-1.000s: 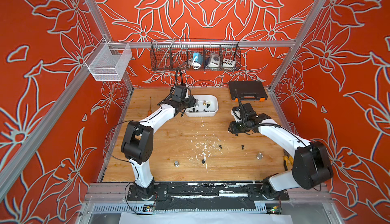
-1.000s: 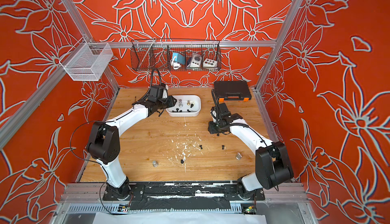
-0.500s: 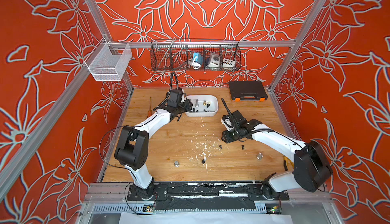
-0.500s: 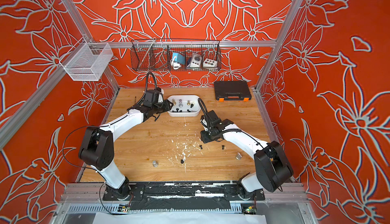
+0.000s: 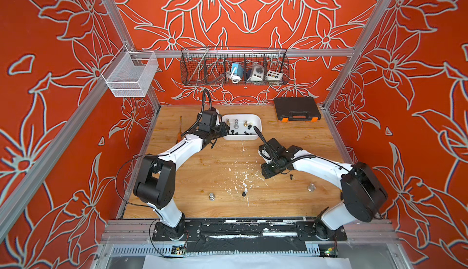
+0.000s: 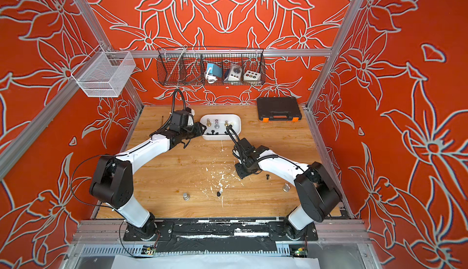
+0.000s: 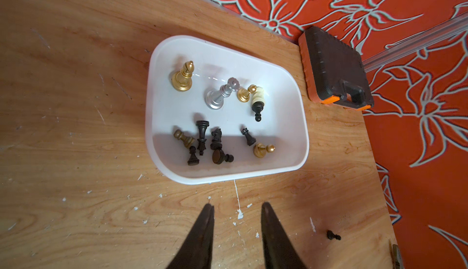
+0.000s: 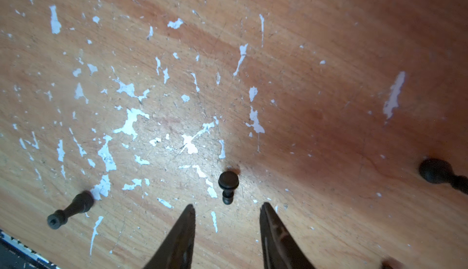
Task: Put the chess pieces into the storage box
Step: Pick up the chess piece at the center of the board.
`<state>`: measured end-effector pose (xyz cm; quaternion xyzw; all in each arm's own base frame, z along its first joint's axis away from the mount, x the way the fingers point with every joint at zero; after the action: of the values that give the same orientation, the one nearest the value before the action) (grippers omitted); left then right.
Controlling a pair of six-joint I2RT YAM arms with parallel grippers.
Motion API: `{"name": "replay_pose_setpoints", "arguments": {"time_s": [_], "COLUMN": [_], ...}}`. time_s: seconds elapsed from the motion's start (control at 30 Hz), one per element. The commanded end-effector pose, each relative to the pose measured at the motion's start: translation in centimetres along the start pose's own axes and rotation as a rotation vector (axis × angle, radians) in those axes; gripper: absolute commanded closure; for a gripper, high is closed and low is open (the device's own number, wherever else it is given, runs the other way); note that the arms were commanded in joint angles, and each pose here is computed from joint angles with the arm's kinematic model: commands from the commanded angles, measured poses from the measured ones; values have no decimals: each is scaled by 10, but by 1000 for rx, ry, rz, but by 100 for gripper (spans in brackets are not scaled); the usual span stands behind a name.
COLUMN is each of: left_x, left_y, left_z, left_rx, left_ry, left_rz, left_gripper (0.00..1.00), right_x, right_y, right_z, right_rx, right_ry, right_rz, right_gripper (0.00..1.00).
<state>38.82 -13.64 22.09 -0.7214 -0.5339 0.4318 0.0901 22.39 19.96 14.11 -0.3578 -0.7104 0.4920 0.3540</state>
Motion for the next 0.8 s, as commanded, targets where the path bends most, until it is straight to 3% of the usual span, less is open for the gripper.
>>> {"name": "replay_pose_setpoints", "arguments": {"time_s": [0.0,0.77], "left_x": [-4,1], "left_y": [-11,-9], "left_z": [-5,1], "left_rx": [-26,-10], "left_ry": [-8,-12], "left_rz": [26,15], "left_gripper": [67,67], "right_x": [3,6], "right_y": [0,28], "right_z": [-5,-2], "right_rx": [1,84], "right_ry": [-19,-28], "right_rz": [52,95], "right_gripper": [56,66]}}
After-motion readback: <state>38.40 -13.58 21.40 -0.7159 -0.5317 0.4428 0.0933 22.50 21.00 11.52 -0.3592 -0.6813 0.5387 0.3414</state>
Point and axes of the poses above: each gripper's point midway between its finger pads, its own y axis out along the fingers, its own x axis along the line the jaws close on, z = x × y, the point moved 9 cm from there along -y, back along the fingers, and after that the axes turned 1 degree about y, right-handed, at the moved point
